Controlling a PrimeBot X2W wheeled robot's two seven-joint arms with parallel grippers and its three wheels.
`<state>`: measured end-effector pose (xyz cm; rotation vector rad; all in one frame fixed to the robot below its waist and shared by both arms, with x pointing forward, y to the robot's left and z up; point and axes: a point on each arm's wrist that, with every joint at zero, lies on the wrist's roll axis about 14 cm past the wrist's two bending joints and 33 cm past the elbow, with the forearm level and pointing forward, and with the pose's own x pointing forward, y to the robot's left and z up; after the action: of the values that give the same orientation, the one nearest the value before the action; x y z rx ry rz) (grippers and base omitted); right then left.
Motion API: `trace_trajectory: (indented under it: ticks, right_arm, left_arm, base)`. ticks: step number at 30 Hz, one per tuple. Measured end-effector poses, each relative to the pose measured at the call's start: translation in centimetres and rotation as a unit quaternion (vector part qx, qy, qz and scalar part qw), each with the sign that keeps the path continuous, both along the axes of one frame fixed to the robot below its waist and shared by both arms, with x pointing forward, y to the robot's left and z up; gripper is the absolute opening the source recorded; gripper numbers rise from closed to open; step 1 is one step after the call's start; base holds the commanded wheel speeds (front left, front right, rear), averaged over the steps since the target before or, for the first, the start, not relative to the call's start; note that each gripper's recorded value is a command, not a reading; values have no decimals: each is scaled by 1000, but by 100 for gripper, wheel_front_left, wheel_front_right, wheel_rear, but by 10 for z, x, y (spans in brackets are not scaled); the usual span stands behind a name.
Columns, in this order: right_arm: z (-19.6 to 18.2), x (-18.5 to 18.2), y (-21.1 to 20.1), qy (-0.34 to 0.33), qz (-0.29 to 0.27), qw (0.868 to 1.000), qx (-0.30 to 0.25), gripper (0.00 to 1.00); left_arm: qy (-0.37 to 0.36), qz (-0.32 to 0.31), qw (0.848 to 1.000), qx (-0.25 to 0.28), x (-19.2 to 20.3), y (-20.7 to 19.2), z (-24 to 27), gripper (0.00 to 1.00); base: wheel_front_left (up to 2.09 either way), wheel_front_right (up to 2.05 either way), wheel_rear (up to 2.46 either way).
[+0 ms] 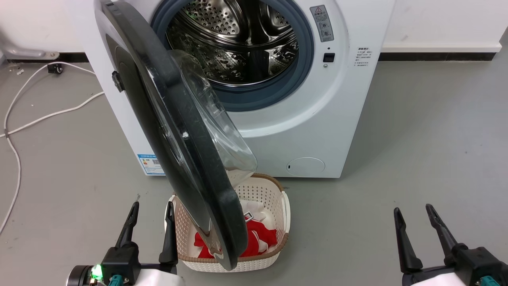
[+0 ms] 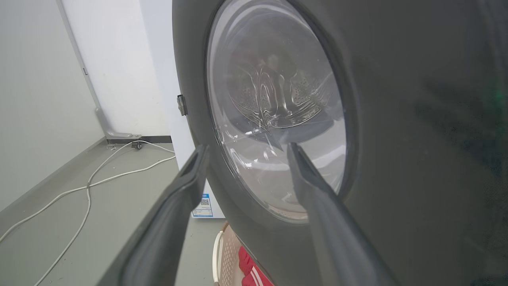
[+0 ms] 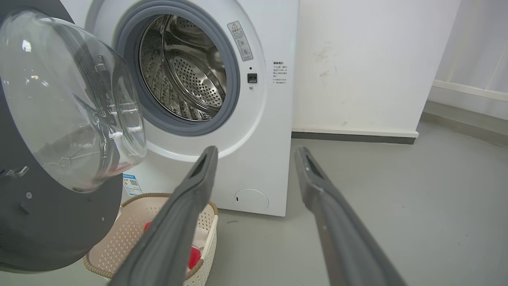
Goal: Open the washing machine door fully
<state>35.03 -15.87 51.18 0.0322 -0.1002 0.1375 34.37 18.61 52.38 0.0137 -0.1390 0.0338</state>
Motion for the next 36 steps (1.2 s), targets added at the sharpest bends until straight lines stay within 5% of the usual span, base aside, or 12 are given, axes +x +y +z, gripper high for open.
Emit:
trace_trajectory:
  ticks: [5,6,7,13,20,28,36]
  right_arm:
    - [-2,0,4,3,5,1000,1,100]
    - [-2,0,4,3,6,1000,1,100]
    - [-2,0,5,3,7,1000,1,100]
    - [-3,0,8,5,12,1000,2,100]
    - [-4,1,11,6,16,1000,6,100]
    - [-3,0,12,5,18,1000,6,100]
    - [-4,-1,12,7,17,1000,7,100]
  left_arm:
    - [2,5,1000,-4,-1,3,-1,100]
    - [3,7,1000,-4,-1,4,-2,44]
    - [2,10,1000,-4,-1,5,-2,0]
    - [-8,23,1000,-5,1,14,5,0]
    - [-113,34,993,11,15,25,74,0]
    - [-264,-29,963,46,7,-16,172,0]
    - [-344,-120,930,49,-16,-74,217,0]
  base:
    - [0,0,0]
    - [0,0,0]
    - [0,0,0]
    - [0,0,0]
    - [0,0,0]
    - [0,0,0]
    - [0,0,0]
